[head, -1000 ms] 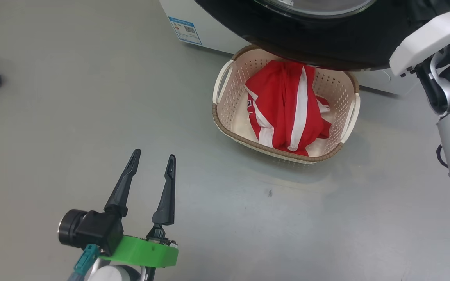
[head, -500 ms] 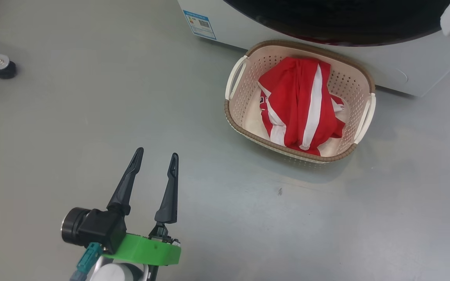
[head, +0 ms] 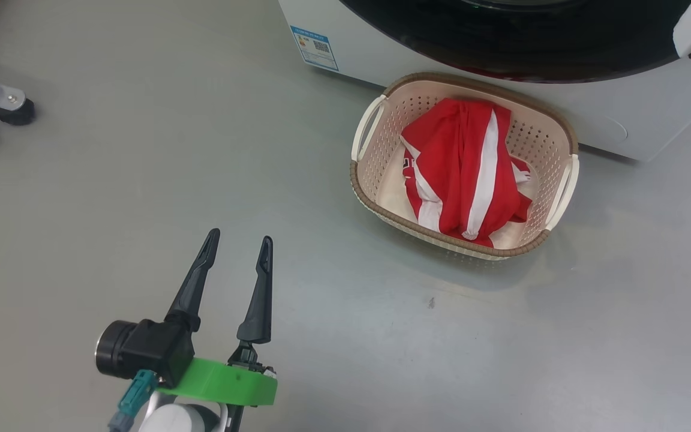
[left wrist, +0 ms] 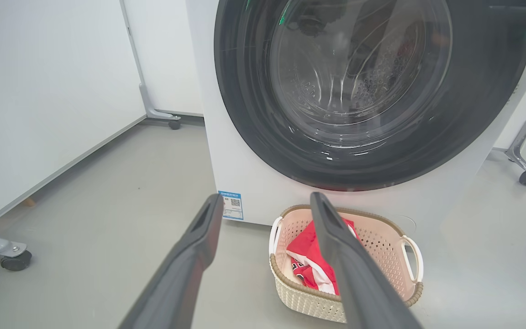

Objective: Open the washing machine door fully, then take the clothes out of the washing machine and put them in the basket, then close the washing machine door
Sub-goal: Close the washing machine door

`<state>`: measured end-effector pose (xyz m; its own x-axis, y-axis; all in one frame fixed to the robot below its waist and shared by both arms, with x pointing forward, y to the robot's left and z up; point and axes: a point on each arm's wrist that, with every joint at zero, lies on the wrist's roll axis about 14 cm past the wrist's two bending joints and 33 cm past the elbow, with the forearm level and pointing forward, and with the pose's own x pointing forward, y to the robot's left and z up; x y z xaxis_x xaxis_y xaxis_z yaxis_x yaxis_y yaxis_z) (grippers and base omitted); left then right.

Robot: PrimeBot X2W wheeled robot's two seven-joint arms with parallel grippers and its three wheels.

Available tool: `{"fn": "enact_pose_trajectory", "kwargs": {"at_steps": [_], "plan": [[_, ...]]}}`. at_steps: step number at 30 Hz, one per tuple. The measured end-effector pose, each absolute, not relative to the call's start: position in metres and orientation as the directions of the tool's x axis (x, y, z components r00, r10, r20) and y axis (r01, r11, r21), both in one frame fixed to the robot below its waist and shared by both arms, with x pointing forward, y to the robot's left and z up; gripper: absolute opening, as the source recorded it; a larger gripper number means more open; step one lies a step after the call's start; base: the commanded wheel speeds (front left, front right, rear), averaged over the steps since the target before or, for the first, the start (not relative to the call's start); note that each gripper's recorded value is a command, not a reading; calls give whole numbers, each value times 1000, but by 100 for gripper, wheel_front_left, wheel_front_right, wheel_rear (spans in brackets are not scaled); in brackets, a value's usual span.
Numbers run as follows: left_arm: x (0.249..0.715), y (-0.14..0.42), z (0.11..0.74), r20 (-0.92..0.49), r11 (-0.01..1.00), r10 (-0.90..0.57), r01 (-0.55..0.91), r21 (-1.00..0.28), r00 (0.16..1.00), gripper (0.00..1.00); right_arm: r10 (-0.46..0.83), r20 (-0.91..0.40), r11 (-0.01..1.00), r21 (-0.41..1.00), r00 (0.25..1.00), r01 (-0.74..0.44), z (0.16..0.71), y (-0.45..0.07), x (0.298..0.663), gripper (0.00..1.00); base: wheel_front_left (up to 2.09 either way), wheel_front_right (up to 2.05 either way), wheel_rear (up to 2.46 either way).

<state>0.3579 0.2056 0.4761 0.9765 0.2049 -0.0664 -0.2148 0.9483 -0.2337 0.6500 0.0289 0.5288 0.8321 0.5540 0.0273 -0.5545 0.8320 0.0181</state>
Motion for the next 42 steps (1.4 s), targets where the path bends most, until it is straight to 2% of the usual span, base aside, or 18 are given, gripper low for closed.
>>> {"fn": "enact_pose_trajectory", "kwargs": {"at_steps": [12,17,24,25,27,28,42], "plan": [[356,212,492,-16,945,226,-223,-238,974,100,588,57,808,-12,807,-588,528,36,621,0,0,0,0],[357,212,499,9,947,220,-211,-242,975,100,584,95,808,31,806,-588,526,31,600,0,0,0,0],[357,207,507,42,962,178,-165,-218,983,100,563,18,819,124,826,-561,490,14,554,0,0,0,0],[357,206,507,43,963,172,-159,-216,984,100,561,4,820,130,828,-557,485,11,548,17,0,0,0],[357,204,506,42,966,158,-145,-212,987,100,556,-19,824,140,831,-549,476,6,535,62,0,0,0],[357,202,506,42,968,150,-137,-211,988,100,551,-28,827,147,834,-542,473,3,530,100,0,0,0],[357,172,500,17,977,27,-22,-214,1000,100,409,-98,903,187,907,-387,452,-57,468,100,0,0,0]]}}
